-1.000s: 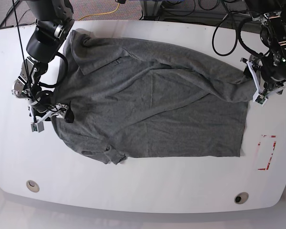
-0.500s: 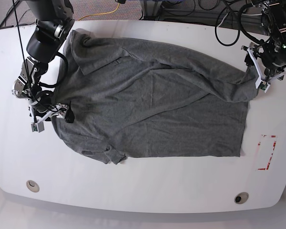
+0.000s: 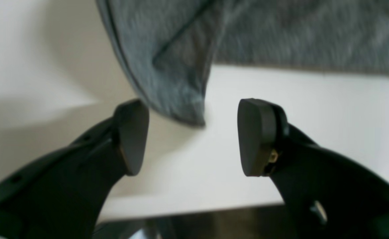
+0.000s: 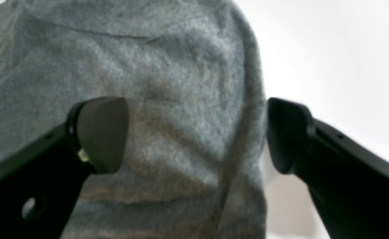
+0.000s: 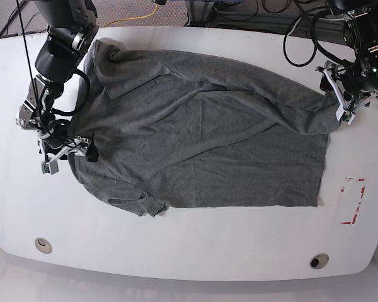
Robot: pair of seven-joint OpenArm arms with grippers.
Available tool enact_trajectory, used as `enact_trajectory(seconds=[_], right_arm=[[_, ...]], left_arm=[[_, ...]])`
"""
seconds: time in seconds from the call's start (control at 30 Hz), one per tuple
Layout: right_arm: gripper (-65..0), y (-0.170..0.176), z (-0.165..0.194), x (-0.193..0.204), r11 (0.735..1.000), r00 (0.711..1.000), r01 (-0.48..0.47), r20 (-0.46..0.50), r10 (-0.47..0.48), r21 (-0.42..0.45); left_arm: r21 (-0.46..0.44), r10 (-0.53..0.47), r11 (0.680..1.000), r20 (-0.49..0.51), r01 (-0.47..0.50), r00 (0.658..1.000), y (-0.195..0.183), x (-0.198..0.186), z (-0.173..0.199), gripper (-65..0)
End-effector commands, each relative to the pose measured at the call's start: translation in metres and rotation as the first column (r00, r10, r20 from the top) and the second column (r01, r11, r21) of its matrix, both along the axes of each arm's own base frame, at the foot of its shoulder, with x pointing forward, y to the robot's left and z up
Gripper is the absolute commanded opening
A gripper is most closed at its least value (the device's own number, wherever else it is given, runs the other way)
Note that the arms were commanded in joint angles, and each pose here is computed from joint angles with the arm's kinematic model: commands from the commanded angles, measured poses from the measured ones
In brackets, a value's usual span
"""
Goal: Layout the t-shirt on the table in an organized manner, then fold the t-shirt properly
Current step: 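Release the fabric and raise the left gripper away from the shirt, then move the right gripper to the shirt's collar-side corner and grasp it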
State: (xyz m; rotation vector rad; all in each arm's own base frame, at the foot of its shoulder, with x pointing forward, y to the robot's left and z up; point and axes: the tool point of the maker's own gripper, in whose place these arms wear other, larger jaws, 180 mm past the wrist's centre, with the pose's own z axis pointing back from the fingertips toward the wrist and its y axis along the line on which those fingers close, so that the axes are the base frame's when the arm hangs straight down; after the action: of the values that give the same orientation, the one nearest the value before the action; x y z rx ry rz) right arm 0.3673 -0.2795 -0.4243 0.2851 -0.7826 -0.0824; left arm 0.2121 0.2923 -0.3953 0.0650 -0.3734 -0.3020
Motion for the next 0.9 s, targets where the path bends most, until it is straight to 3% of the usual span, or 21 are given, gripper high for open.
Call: enact_trajectory(seconds=[0.0, 0.87], right_arm=[[-2.9, -0.001, -0.014, -0.013, 1.0, 0.996, -0.019, -0.091, 0.016, -0.024], [-2.9, -0.004, -0.013, -0.013, 0.999, 0.996, -0.017, -0.091, 0.015, -0.028]], left_arm=[[0.007, 0.004, 1.0, 0.023, -0.004, 1.0, 0.006, 0.007, 0.005, -25.3], [-0.043, 0.034, 0.998, -0.009, -0.034, 0.999, 0.003, 0.01, -0.011, -25.4]])
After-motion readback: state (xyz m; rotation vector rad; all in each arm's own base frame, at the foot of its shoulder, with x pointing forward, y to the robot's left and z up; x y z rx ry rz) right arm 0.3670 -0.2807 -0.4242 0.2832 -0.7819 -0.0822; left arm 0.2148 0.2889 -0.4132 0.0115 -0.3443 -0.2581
